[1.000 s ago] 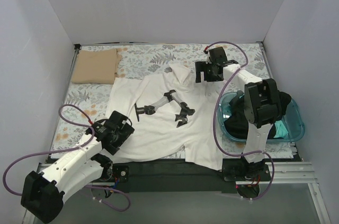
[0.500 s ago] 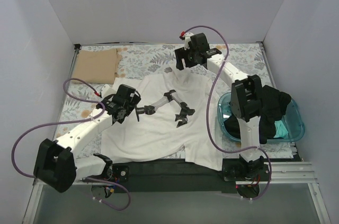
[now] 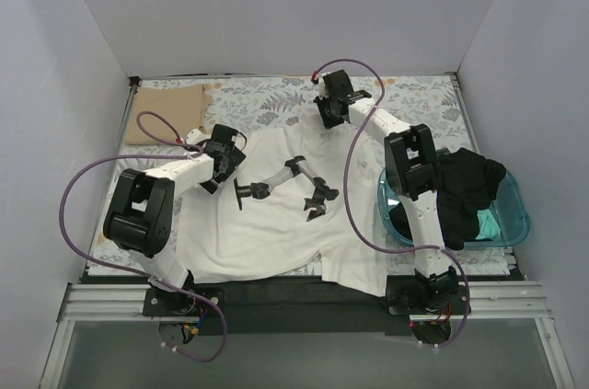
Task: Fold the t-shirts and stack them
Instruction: Flatten the tshirt out
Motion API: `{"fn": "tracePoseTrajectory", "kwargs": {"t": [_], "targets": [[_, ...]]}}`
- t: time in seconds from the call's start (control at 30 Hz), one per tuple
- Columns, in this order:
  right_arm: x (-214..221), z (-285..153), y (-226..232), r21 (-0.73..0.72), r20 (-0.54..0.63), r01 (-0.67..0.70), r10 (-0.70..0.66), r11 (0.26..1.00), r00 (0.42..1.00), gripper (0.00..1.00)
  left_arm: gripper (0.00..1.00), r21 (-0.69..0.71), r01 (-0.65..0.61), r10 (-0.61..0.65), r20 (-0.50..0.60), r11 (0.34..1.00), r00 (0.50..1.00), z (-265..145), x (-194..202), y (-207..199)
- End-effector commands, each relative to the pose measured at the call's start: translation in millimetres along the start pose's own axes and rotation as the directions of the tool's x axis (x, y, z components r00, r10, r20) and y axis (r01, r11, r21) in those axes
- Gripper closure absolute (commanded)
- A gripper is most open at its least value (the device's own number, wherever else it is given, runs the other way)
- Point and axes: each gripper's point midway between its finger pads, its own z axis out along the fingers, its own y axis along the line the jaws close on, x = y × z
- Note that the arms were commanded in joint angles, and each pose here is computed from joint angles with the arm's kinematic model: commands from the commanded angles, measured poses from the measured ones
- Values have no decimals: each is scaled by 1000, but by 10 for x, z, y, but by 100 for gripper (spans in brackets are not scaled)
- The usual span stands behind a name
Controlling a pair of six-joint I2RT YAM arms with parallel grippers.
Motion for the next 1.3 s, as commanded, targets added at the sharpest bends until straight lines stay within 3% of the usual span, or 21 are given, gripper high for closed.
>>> {"fn": "tracePoseTrajectory", "kwargs": {"t": [0.0, 0.23, 0.43, 0.53, 0.57, 0.6, 0.63, 0.83, 0.97, 1.07, 1.13, 1.27], "targets": [[-422, -213, -291, 168, 109, -8, -11, 986, 994, 83, 2, -49, -26, 27, 11, 998, 1000, 167, -39, 53], [-843, -656, -697, 400, 244, -32, -72, 916, 967, 88, 2, -100, -32, 34, 15, 994, 999, 370, -76, 78], [-1075, -757, -1054, 587, 306, -67, -145, 807, 941, 75, 2, -114, -52, 57, 48, 992, 997, 471, -169, -7], [-1167, -507, -1034, 555, 282, 23, -214, 831, 935, 70, 2, -119, -55, 61, 41, 991, 997, 520, -180, -43], [-1161, -439, -967, 528, 279, 43, -221, 848, 934, 59, 2, -116, -54, 59, 43, 992, 997, 519, -190, -61], [-1128, -415, -956, 517, 269, 53, -221, 854, 937, 21, 2, -115, -54, 59, 42, 992, 997, 519, -201, -72], [-1093, -421, -942, 510, 259, 61, -221, 858, 940, 3, 2, -113, -55, 61, 44, 992, 997, 509, -211, -79], [-994, -922, -719, 397, 318, 0, -137, 918, 938, 2, 2, -105, -55, 60, 50, 993, 997, 444, -253, -92], [-533, -1045, -568, 186, 306, -89, 28, 979, 952, 2, 2, -111, -58, 63, 49, 992, 997, 426, -244, -62], [-521, -1111, -584, 4, 316, -245, 231, 969, 920, 2, 2, -110, -63, 68, 42, 992, 997, 428, -233, -57], [-404, -1060, -632, -36, 273, -326, 323, 945, 906, 2, 2, -111, -61, 66, 46, 992, 997, 422, -243, -53], [-199, -950, -525, -136, 194, -361, 382, 923, 904, 2, 2, -111, -59, 65, 48, 992, 997, 412, -247, -46]]}}
